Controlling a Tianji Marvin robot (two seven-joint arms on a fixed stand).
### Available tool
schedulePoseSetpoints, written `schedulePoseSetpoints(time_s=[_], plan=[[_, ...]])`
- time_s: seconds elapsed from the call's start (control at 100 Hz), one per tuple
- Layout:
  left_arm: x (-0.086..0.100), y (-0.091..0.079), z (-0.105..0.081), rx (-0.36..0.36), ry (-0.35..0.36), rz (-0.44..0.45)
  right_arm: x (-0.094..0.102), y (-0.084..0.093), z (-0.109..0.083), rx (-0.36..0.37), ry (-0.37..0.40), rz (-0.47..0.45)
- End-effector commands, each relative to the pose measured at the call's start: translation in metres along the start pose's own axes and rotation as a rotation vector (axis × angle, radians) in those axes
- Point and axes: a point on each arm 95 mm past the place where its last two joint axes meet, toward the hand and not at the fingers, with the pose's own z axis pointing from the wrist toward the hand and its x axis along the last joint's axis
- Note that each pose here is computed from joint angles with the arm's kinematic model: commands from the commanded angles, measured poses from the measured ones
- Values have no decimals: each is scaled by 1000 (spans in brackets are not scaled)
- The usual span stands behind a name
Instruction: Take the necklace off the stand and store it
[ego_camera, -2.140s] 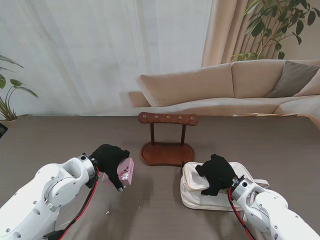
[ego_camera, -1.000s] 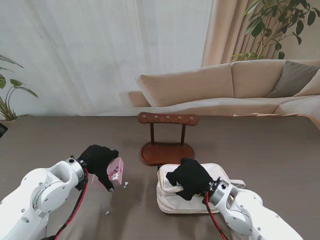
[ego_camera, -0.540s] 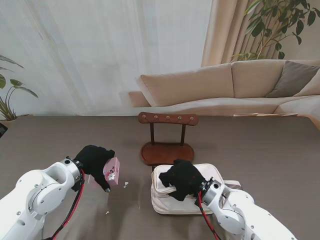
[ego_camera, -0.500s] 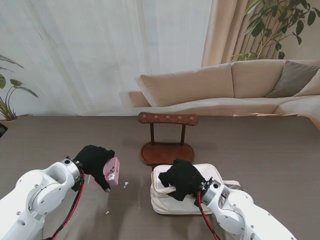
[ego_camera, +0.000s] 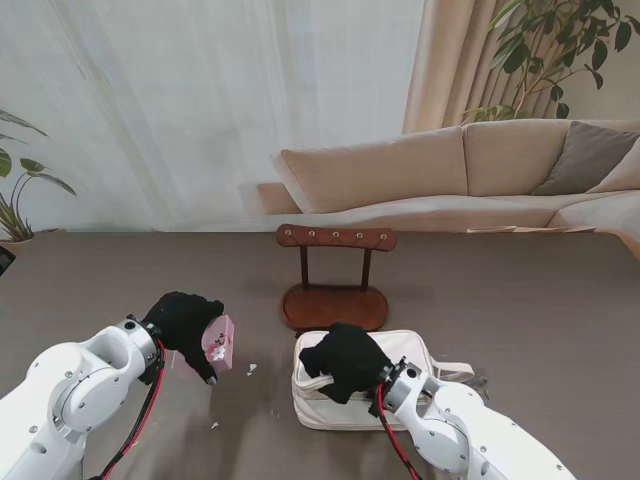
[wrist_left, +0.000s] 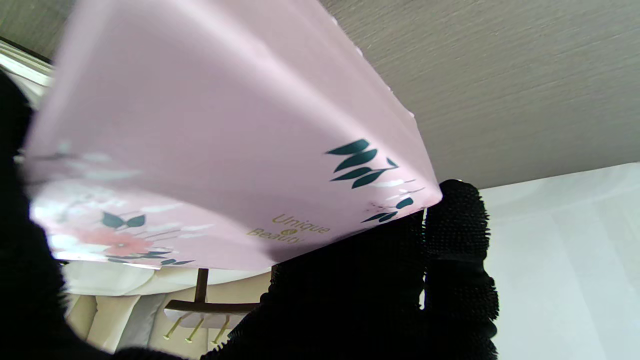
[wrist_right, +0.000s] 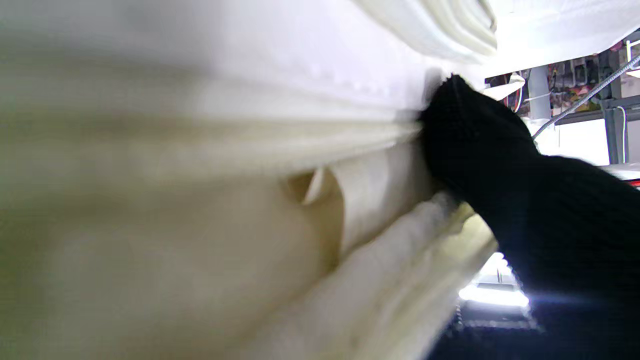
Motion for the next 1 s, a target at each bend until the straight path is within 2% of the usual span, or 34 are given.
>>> schedulePoseSetpoints(time_s=[0.0,0.48,0.99], plan=[[1,0,-1,-15,-4,-2,7,-3,8,3,14,12],[-2,0,-6,-14,-25,-3,13,-5,28,-19,10,49],[-3,3,-7,-12,-38,-14,31,-9,48,-49,20,95]])
